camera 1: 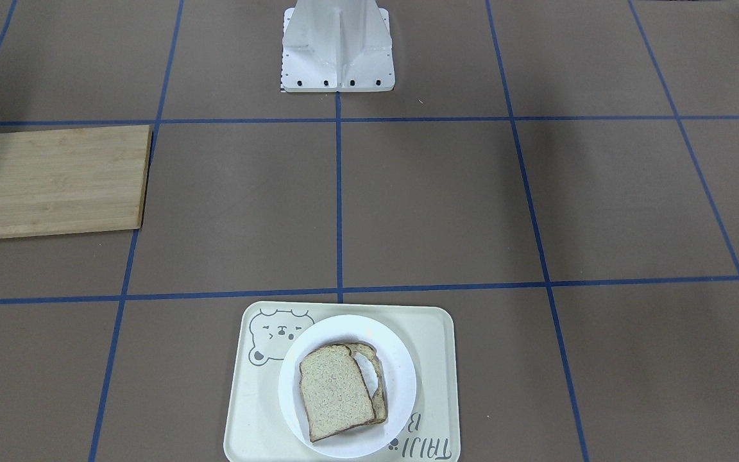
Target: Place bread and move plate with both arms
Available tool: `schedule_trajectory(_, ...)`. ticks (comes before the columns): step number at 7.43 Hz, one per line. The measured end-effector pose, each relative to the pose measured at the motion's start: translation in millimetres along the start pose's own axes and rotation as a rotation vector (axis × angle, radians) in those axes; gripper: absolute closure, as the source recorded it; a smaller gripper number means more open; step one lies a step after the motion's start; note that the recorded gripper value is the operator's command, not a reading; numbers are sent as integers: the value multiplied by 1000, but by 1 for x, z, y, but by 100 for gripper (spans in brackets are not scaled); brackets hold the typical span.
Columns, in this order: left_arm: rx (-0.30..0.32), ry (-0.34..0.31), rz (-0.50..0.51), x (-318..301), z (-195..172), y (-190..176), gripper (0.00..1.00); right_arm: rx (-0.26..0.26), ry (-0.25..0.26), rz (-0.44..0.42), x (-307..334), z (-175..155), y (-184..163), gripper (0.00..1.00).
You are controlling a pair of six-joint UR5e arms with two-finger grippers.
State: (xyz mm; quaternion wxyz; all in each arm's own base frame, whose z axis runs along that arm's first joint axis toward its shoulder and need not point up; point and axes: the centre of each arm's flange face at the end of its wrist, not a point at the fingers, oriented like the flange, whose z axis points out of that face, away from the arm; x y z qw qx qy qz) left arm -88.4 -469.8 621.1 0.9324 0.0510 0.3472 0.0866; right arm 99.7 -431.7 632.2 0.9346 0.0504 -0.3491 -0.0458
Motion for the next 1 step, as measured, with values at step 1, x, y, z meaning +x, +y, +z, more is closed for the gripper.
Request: schedule_trajectory(1, 0, 0, 0, 0, 0, 0, 1, 0, 0, 2, 0, 0, 0, 0)
